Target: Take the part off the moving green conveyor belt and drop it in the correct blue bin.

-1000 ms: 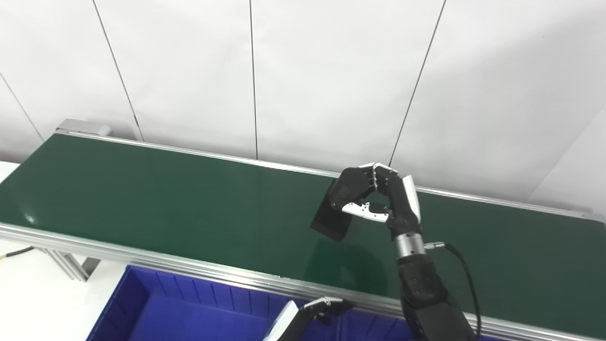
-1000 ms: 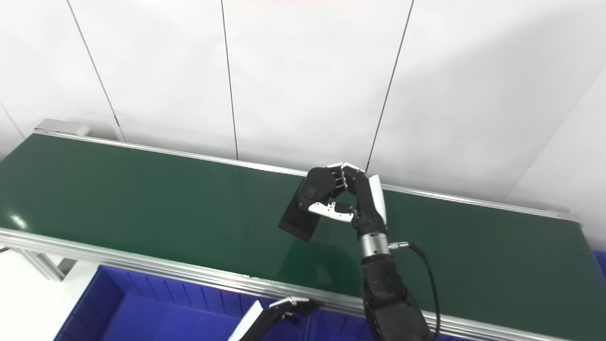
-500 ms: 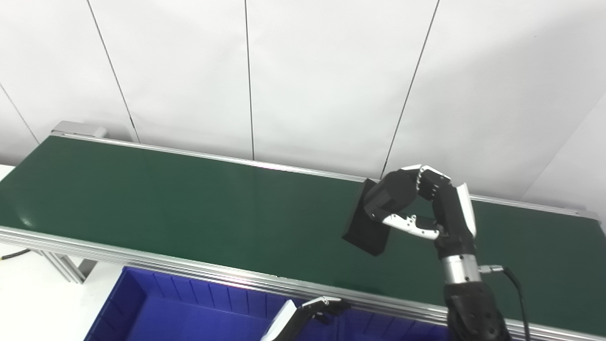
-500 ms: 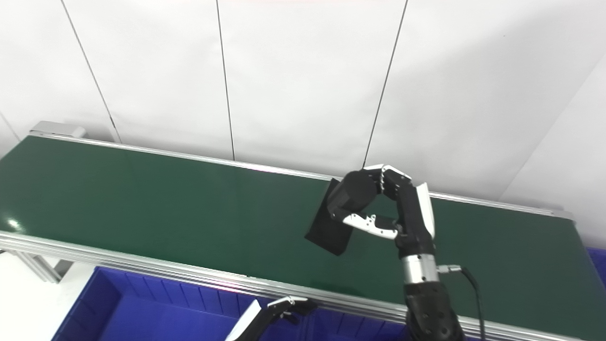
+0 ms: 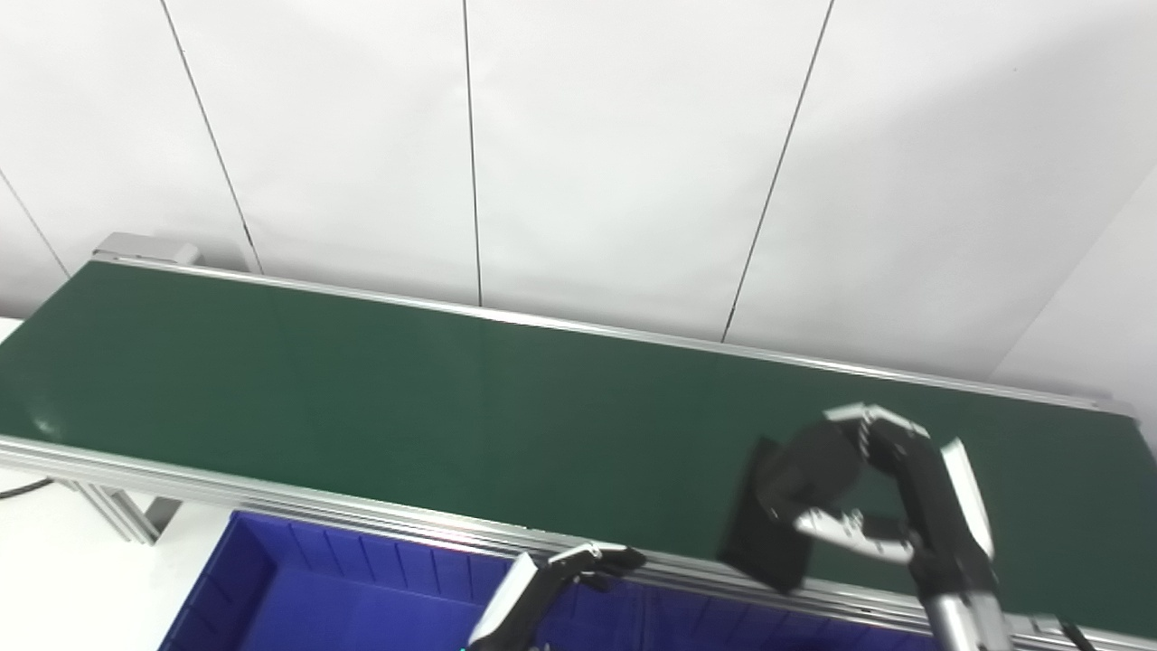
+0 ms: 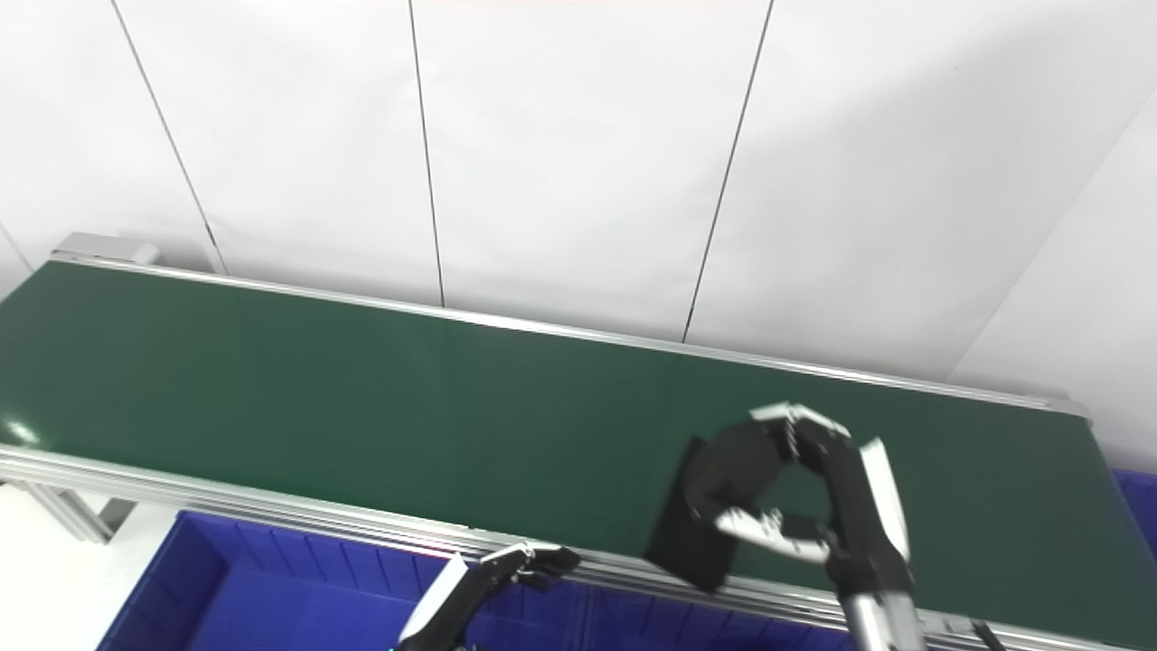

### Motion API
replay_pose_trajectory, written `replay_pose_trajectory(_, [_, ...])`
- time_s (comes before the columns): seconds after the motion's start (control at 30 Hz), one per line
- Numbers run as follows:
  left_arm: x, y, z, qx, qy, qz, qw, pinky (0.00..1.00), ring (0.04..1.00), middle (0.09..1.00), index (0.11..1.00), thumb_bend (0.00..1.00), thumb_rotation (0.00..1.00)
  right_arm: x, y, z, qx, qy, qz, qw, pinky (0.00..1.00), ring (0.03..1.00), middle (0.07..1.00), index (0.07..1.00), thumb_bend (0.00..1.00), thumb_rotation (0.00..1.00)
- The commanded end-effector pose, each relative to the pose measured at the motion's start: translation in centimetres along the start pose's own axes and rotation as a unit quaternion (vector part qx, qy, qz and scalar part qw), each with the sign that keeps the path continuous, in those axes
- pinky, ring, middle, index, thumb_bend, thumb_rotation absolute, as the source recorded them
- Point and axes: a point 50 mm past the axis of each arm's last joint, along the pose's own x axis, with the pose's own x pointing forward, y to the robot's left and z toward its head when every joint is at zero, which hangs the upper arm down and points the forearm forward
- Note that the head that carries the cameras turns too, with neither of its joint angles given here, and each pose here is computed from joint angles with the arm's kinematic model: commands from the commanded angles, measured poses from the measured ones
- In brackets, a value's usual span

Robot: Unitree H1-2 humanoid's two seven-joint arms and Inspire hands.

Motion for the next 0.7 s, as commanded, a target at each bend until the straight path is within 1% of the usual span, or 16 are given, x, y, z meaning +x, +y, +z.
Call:
replay_pose_trajectory(0.0, [0.5,0.5,1.3,-0.015,-0.037,0.005,0.999,0.67,0.743,0.758,0.727,0.88,0.13,0.0,-0.9,1.4,-0.009,-0.029,-0.011,0.999,0.40,0.449,0.480,0.493,0.52,0.00])
replay_pose_trajectory(0.23, [0.3,2.3,2.1,-0.024,-0.050,0.011,0.998,0.68,0.756,0.763,0.728,0.88,0.17,-2.1,-0.7,2.0,-0.007,0.005,-0.027,1.000,0.38,0.436,0.478,0.501,0.52,0.00])
replay_pose_trajectory(0.33, [0.3,2.8,2.3,-0.028,-0.054,0.012,0.998,0.69,0.761,0.764,0.729,0.88,0.15,-2.5,-0.7,2.5,-0.007,0.015,-0.032,0.999,0.37,0.432,0.480,0.503,0.52,0.00])
replay_pose_trajectory(0.47, [0.2,3.6,2.9,-0.028,-0.064,0.011,0.998,0.68,0.760,0.768,0.735,0.87,0.14,-2.9,-0.8,3.3,-0.002,0.027,-0.036,0.999,0.36,0.425,0.482,0.508,0.52,0.00])
replay_pose_trajectory(0.67, [0.2,4.1,3.4,-0.031,-0.073,0.012,0.997,0.67,0.748,0.767,0.732,0.86,0.12,-3.2,-1.0,3.8,0.001,0.046,-0.041,0.998,0.35,0.423,0.477,0.511,0.52,0.00])
